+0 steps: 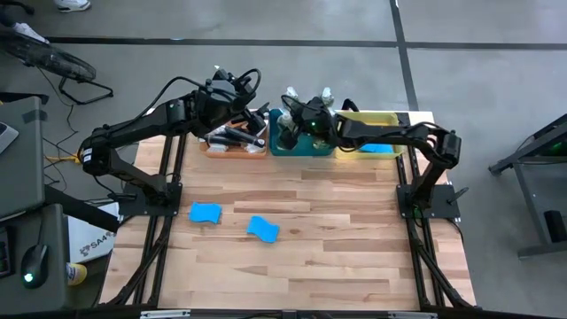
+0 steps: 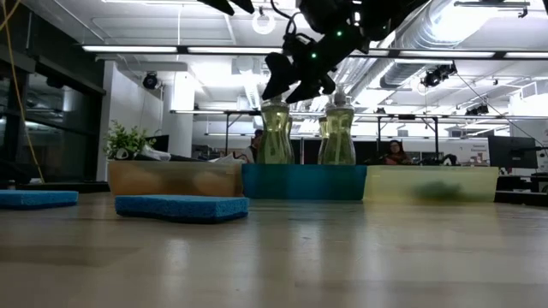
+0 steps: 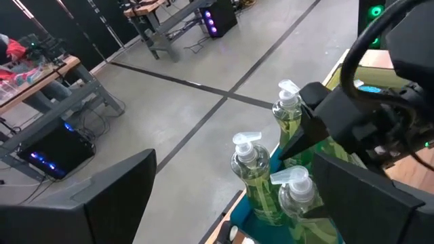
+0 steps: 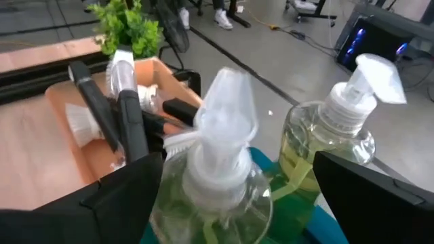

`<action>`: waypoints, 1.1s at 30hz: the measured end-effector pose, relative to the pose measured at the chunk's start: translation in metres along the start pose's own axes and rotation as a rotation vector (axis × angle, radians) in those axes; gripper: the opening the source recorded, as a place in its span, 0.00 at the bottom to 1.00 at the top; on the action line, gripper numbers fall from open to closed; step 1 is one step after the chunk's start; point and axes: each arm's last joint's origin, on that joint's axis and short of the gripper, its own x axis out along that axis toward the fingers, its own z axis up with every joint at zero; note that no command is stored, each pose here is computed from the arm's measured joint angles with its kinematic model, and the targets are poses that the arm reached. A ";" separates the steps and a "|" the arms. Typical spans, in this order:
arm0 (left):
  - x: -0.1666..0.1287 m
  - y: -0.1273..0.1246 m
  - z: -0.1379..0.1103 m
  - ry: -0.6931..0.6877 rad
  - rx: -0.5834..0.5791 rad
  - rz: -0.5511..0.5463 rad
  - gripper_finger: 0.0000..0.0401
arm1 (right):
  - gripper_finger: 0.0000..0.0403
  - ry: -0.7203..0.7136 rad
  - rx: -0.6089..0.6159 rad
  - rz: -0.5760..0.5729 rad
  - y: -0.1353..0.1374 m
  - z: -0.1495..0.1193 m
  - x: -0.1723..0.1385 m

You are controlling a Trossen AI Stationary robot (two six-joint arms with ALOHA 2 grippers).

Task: Pick & Place Kitchen Sink Supplies
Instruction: Put the green dishwashing liquid bottle into the blue bin, then put the blue sponge into the yellow bin

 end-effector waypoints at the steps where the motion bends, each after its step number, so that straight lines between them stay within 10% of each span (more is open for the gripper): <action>1: 0.000 0.000 0.000 0.000 0.000 0.000 0.96 | 0.93 0.005 -0.002 0.007 0.000 0.000 0.000; 19: -0.035 0.023 -0.003 0.032 -0.003 -0.060 0.96 | 0.93 -0.182 0.036 0.089 -0.010 0.051 -0.072; 33: -0.046 0.022 -0.035 0.350 -0.121 -0.182 0.96 | 0.93 -0.406 -0.016 0.165 -0.017 0.088 -0.174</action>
